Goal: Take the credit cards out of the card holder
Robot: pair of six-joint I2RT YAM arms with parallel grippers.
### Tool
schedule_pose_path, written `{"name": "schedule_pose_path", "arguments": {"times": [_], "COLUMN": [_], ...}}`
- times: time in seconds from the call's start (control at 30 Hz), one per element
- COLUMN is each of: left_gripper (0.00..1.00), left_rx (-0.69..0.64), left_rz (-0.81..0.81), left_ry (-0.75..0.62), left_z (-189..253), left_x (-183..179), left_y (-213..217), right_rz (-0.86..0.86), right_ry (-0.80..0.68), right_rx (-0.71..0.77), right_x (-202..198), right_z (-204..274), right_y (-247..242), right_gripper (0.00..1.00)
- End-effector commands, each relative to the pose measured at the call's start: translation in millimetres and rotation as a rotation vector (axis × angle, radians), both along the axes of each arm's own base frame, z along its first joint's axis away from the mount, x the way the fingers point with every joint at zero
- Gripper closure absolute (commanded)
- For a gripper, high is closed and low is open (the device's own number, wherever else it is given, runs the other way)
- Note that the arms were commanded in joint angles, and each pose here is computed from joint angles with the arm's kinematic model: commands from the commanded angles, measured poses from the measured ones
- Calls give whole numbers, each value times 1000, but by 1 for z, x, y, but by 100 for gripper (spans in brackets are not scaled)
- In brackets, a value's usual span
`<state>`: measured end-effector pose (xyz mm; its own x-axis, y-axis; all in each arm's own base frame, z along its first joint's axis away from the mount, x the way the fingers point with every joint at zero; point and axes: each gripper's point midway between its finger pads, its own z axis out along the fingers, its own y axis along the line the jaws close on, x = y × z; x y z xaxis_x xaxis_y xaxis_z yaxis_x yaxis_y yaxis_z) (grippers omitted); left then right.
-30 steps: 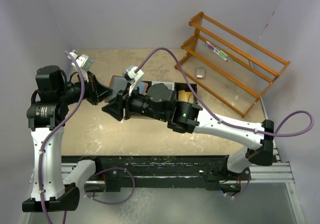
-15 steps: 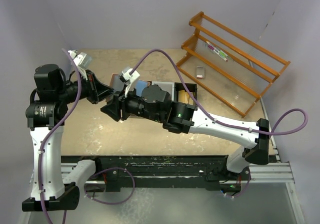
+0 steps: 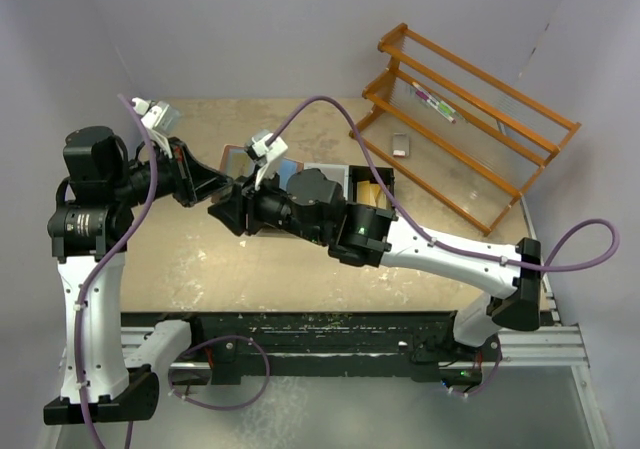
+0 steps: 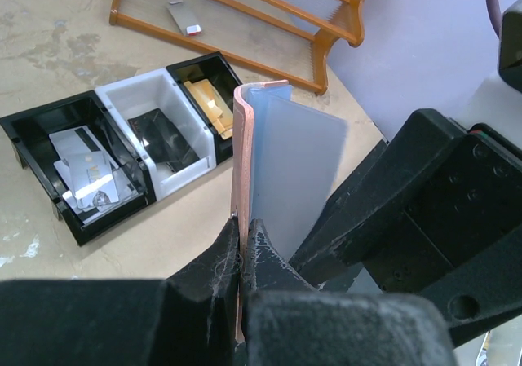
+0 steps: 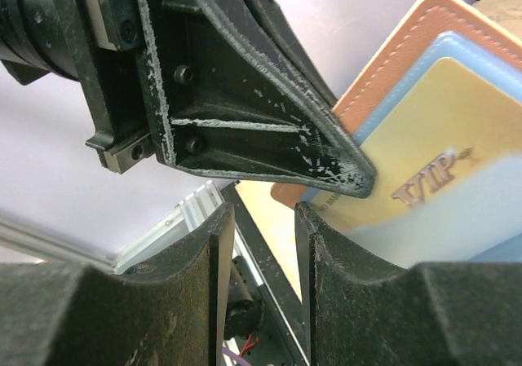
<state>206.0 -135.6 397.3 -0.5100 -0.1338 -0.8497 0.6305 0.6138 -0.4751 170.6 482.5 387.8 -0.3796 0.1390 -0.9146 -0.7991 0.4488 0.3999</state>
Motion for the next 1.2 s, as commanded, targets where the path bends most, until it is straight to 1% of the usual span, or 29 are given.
{"name": "schedule_pose_path", "arguments": {"times": [0.0, 0.17, 0.3, 0.47, 0.67, 0.83, 0.97, 1.07, 1.17], "left_gripper": [100, 100, 100, 100, 100, 100, 100, 100, 100], "left_rx": [-31, -29, -29, -37, -41, -63, -111, -165, -220], "left_rz": [-36, -37, -36, -44, -51, -74, -136, -202, -264], "left_ry": [-58, -60, -65, -72, -80, -76, -50, -21, 9], "left_z": [24, 24, 26, 30, 34, 38, 42, 48, 55], "left_x": [-8, -8, -8, -9, -11, -14, -23, -30, -38], "left_y": [-5, -5, -5, -7, -7, -11, -17, -24, -29], "right_rz": [-108, -169, -226, -293, -317, -293, -253, -139, -46], "right_ry": [-47, -64, -60, -29, 5, 32, 71, 114, 116], "right_rx": [81, 88, 55, 24, 49, 68, 102, 173, 247], "right_x": [17, 25, 33, 41, 38, 30, 29, 21, 8], "right_z": [37, 44, 39, 26, 25, 26, 28, 37, 50], "right_y": [-25, -41, -52, -68, -85, -94, -101, -106, -115], "right_gripper": [61, 61, 61, 61, 61, 60, 60, 59, 56]}}
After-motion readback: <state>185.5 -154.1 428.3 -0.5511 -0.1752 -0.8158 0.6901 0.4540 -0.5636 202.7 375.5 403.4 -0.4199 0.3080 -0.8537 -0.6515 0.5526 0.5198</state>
